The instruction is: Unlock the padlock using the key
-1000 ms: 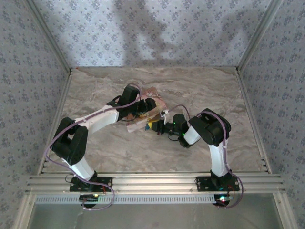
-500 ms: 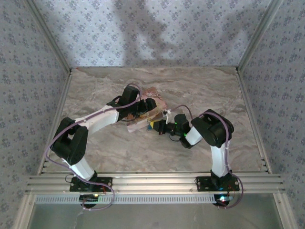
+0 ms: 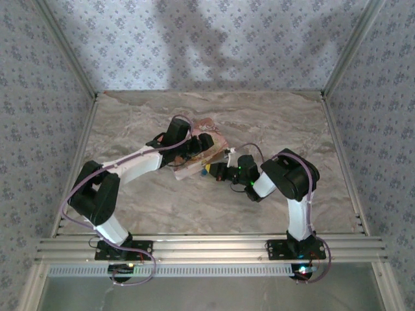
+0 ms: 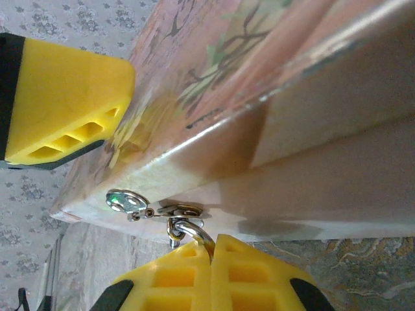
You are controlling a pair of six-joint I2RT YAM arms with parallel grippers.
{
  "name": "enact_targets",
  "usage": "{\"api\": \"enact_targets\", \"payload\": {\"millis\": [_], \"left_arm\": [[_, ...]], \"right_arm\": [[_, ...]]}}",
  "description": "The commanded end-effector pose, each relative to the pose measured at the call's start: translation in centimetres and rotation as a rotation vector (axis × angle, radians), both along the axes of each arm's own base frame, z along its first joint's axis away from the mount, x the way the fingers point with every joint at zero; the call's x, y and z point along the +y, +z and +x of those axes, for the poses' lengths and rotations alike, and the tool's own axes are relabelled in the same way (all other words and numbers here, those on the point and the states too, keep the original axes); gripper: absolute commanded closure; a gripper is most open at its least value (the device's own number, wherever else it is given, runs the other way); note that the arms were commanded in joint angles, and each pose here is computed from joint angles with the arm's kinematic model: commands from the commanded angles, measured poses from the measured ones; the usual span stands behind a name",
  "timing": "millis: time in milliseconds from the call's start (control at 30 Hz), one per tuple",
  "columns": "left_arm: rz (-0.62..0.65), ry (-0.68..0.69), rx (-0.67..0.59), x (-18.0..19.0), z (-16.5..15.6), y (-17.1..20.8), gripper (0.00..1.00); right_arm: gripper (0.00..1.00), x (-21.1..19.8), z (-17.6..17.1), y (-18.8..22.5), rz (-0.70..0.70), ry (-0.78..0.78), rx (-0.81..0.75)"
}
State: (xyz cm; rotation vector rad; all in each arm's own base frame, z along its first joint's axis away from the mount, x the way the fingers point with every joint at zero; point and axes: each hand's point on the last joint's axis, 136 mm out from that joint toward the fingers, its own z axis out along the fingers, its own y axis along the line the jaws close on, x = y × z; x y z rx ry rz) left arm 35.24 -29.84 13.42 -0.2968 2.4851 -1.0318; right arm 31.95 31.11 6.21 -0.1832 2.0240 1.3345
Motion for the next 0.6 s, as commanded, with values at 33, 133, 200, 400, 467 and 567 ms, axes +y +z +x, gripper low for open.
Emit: {"api": "enact_targets", "payload": {"millis": [33, 133, 200, 400, 467, 567], "left_arm": [[0.085, 0.015, 0.239, 1.3, -4.4, -5.4, 0.22], [0.068, 0.033, 0.244, 1.2, -4.3, -5.0, 0.21], [0.054, 0.040, 0.244, 1.0, -4.4, -4.8, 0.21], [0.048, 0.042, 0.244, 0.7, -4.6, -4.7, 0.21], [0.057, 0.041, 0.246, 0.8, -4.6, -4.9, 0.21], [0.069, 0.039, 0.245, 1.0, -4.6, -5.1, 0.21]], "right_arm": [[1.00, -0.7, 2.3, 4.3, 0.096, -0.115, -0.073], [1.00, -0.9, 2.5, 4.1, 0.103, -0.137, -0.041], [1.00, -1.0, 2.7, 4.1, 0.114, -0.151, -0.022], [1.00, -1.2, 3.1, 4.4, 0.149, -0.178, 0.007], [1.00, -1.2, 3.3, 4.5, 0.153, -0.181, 0.009], [1.00, -1.3, 3.4, 4.4, 0.150, -0.182, 0.013]]}}
